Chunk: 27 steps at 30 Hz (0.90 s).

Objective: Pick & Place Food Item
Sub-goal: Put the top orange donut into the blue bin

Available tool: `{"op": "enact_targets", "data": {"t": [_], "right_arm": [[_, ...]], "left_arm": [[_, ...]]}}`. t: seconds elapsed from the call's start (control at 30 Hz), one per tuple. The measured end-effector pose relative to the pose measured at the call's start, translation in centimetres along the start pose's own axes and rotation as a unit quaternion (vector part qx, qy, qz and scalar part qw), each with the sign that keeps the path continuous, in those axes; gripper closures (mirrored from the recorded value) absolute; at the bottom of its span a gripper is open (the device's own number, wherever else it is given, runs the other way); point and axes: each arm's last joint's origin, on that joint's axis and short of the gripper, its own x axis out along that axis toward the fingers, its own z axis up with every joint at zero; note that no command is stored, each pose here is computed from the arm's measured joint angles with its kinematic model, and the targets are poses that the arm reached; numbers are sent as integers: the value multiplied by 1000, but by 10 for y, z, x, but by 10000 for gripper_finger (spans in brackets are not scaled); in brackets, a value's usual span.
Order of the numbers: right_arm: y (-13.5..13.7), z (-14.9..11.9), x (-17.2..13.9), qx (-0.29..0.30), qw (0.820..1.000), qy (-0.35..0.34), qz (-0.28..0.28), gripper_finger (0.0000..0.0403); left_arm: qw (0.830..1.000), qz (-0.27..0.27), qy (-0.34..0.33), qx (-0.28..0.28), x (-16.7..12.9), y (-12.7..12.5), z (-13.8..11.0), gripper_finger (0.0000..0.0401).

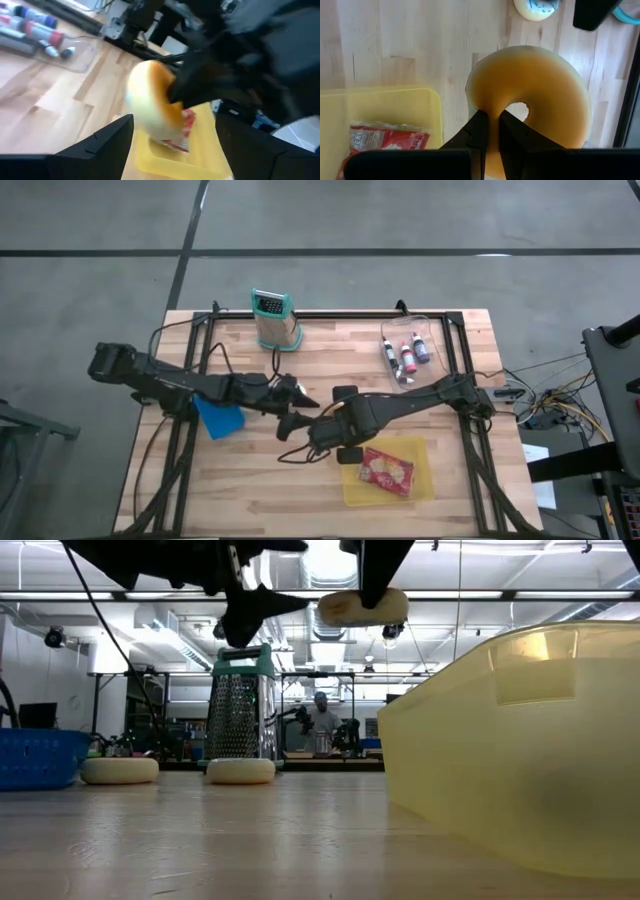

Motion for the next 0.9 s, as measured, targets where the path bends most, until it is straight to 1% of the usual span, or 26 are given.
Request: {"op": "enact_targets", "data": {"t": [0.2,0.3,0.37,0.57,0.9], "right_arm": [[0,0,0,0,1000,-1,0,374],[0,0,0,1,1000,-2,0,374],[0,1,0,1,1000,-3,1,374],[1,2,0,-12,1000,-12,3,374],[1,3,0,-16,1000,-15,4,374]], "left_arm": [[999,33,2,-13,6,21,2,114],[999,38,8,-23,7,30,3,114],[999,26,8,-29,8,35,5,114],[999,-36,0,-27,14,38,9,114],[999,-37,16,-35,25,45,0,114]]}}
